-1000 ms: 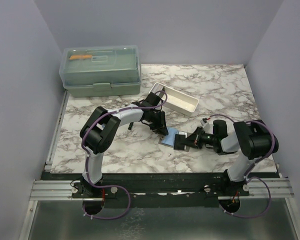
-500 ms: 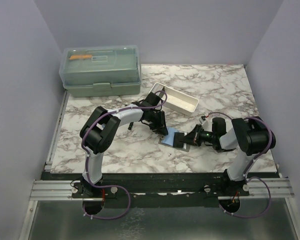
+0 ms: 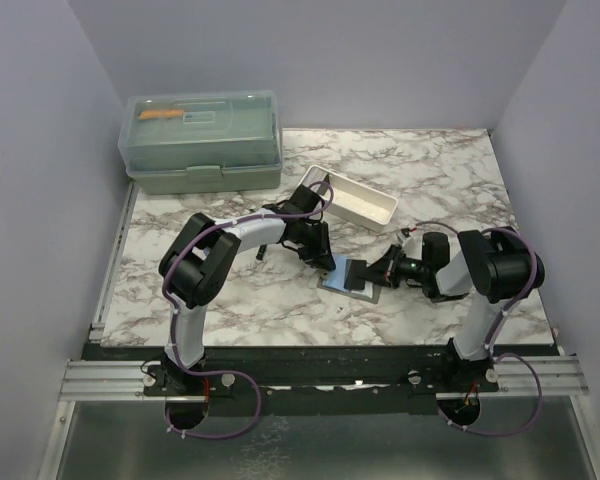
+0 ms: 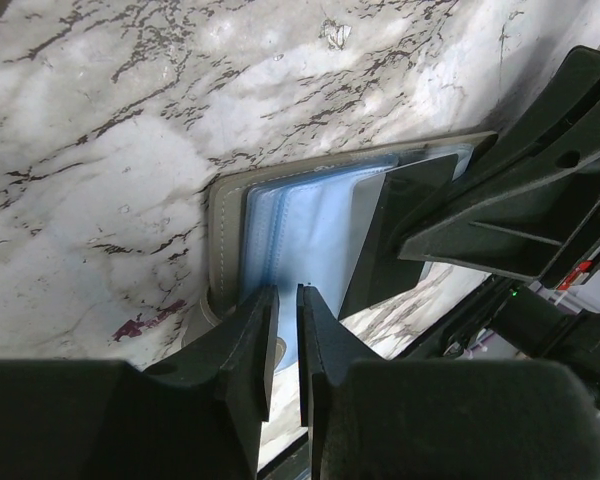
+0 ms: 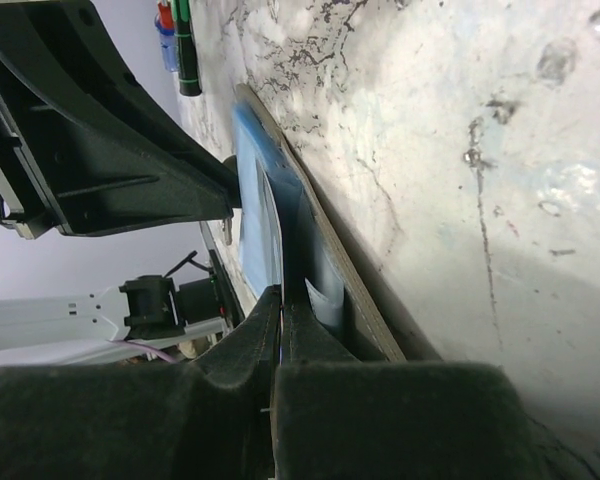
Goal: Put the credit cards into the card holder
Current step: Insert the credit card into the card holder.
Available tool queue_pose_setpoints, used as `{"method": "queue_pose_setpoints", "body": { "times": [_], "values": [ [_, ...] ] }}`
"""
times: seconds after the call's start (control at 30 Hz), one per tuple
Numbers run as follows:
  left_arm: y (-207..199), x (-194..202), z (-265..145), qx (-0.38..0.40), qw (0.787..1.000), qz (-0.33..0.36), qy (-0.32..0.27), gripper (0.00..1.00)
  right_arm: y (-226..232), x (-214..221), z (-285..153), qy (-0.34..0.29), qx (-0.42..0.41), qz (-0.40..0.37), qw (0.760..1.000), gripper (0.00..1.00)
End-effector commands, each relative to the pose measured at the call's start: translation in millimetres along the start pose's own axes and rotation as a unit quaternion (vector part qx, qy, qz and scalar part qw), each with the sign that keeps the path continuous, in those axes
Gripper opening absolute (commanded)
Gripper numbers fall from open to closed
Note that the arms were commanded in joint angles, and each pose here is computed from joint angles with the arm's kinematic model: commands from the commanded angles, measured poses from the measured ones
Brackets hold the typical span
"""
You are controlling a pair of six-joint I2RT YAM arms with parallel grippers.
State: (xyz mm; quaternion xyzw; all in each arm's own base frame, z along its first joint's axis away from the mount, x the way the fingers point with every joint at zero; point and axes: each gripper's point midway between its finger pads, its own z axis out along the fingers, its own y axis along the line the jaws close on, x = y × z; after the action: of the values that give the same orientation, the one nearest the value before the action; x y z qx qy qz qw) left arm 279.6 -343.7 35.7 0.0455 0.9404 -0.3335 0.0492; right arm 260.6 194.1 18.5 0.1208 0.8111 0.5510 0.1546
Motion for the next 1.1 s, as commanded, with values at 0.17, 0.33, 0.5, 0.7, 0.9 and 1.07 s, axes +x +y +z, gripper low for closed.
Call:
{"method": "queue_pose_setpoints", "body": {
  "times": [0.17, 0.33, 0.5, 0.7, 0.9, 1.07],
  "values": [
    [28.7, 26.4, 11.7, -0.049, 0.998, -0.021, 0.025, 0.21, -13.9, -8.6, 8.8, -0.052, 0.034, 0.009, 0.998, 0.00],
    [29.9, 27.8, 11.7, -0.052, 0.998, -0.024, 0.024, 0.20, -12.7, -7.0, 17.6, -0.059, 0.042, 0.004, 0.997, 0.02],
    [31.9, 28.2, 12.3, -0.054, 0.998, -0.024, 0.022, 0.20, -12.5, -4.9, 27.2, -0.065, 0.055, 0.006, 0.996, 0.02],
    [31.0, 28.1, 12.0, -0.050, 0.998, -0.021, 0.022, 0.20, -10.7, -1.2, 34.3, -0.060, 0.062, 0.002, 0.996, 0.06],
    [22.0, 22.5, 0.5, -0.041, 0.999, -0.010, 0.007, 0.21, -21.6, 9.5, 17.9, -0.054, 0.123, -0.005, 0.991, 0.32],
    [24.6, 21.7, -6.4, -0.049, 0.999, -0.007, 0.004, 0.26, -20.4, 12.0, -0.5, -0.054, 0.174, -0.026, 0.983, 0.45]
  ]
}}
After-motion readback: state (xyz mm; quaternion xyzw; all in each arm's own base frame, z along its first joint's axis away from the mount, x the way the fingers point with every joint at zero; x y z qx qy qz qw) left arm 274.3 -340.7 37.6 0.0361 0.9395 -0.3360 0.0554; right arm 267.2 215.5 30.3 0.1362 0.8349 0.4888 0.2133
